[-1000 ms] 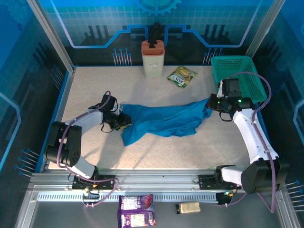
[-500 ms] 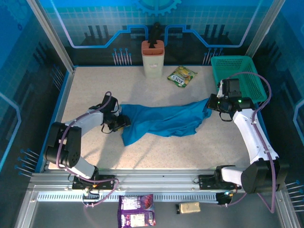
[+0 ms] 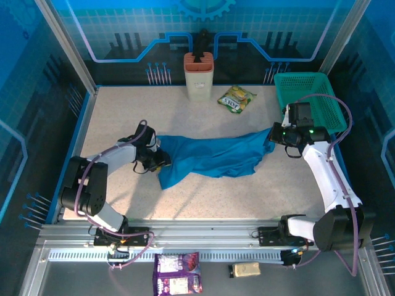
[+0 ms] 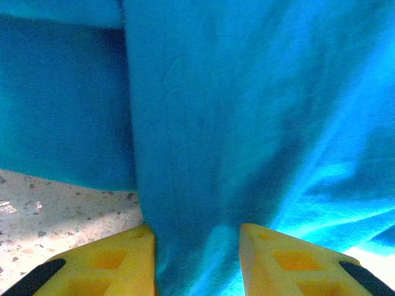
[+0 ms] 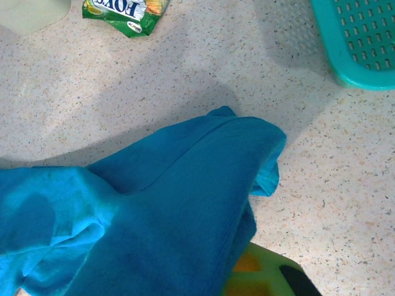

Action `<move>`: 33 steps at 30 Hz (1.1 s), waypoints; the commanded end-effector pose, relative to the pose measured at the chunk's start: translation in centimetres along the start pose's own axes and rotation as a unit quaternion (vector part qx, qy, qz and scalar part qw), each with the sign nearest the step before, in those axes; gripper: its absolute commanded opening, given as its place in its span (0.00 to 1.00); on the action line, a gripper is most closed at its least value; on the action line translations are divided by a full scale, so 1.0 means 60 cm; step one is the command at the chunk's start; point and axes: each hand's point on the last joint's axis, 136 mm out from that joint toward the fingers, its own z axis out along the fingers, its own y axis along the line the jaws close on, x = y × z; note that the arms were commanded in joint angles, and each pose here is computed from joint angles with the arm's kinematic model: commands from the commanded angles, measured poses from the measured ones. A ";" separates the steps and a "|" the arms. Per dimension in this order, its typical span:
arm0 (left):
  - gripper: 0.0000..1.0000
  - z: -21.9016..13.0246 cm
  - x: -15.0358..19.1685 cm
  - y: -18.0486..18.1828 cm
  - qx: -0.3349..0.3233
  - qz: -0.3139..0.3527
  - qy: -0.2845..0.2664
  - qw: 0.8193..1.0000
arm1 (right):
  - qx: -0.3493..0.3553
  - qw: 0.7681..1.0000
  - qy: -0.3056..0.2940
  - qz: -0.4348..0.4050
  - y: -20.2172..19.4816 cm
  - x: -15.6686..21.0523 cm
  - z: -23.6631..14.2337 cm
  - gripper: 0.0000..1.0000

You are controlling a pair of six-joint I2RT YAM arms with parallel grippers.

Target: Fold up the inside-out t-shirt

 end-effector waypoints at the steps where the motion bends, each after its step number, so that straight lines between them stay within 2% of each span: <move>1: 0.38 -0.022 -0.013 -0.033 0.019 0.024 -0.013 0.999 | 0.001 1.000 -0.004 -0.002 0.003 0.003 -0.007 0.00; 7: 0.32 -0.011 -0.011 -0.031 0.005 0.034 -0.002 0.999 | 0.003 1.000 -0.006 -0.002 0.001 0.003 -0.007 0.00; 12: 0.21 -0.003 -0.009 -0.029 -0.004 0.038 0.002 0.999 | 0.009 1.000 -0.007 -0.006 -0.003 0.002 -0.008 0.00; 16: 0.02 -0.014 -0.015 -0.026 -0.018 0.047 -0.011 0.999 | 0.011 1.000 -0.010 -0.006 -0.004 -0.002 -0.012 0.00; 18: 0.00 -0.044 -0.029 -0.035 -0.021 0.061 -0.039 0.997 | 0.018 1.000 -0.017 -0.010 -0.008 -0.010 -0.021 0.00; 21: 0.00 -0.133 -0.064 -0.050 -0.014 0.062 -0.108 0.992 | 0.041 0.998 -0.041 -0.014 -0.022 -0.031 -0.050 0.00; 24: 0.00 -0.257 -0.101 -0.068 0.017 0.057 -0.201 0.978 | 0.056 0.995 -0.080 -0.010 -0.035 -0.056 -0.102 0.00; 29: 0.00 -0.468 -0.127 -0.098 0.039 0.072 -0.342 0.936 | 0.055 0.985 -0.162 -0.013 -0.031 -0.103 -0.221 0.00; 31: 0.00 -0.535 -0.130 -0.111 0.036 0.084 -0.384 0.919 | 0.042 0.981 -0.190 -0.021 -0.018 -0.118 -0.264 0.00; 33: 0.00 -0.577 -0.134 -0.117 0.028 0.089 -0.409 0.908 | 0.026 0.977 -0.209 -0.026 -0.005 -0.129 -0.294 0.00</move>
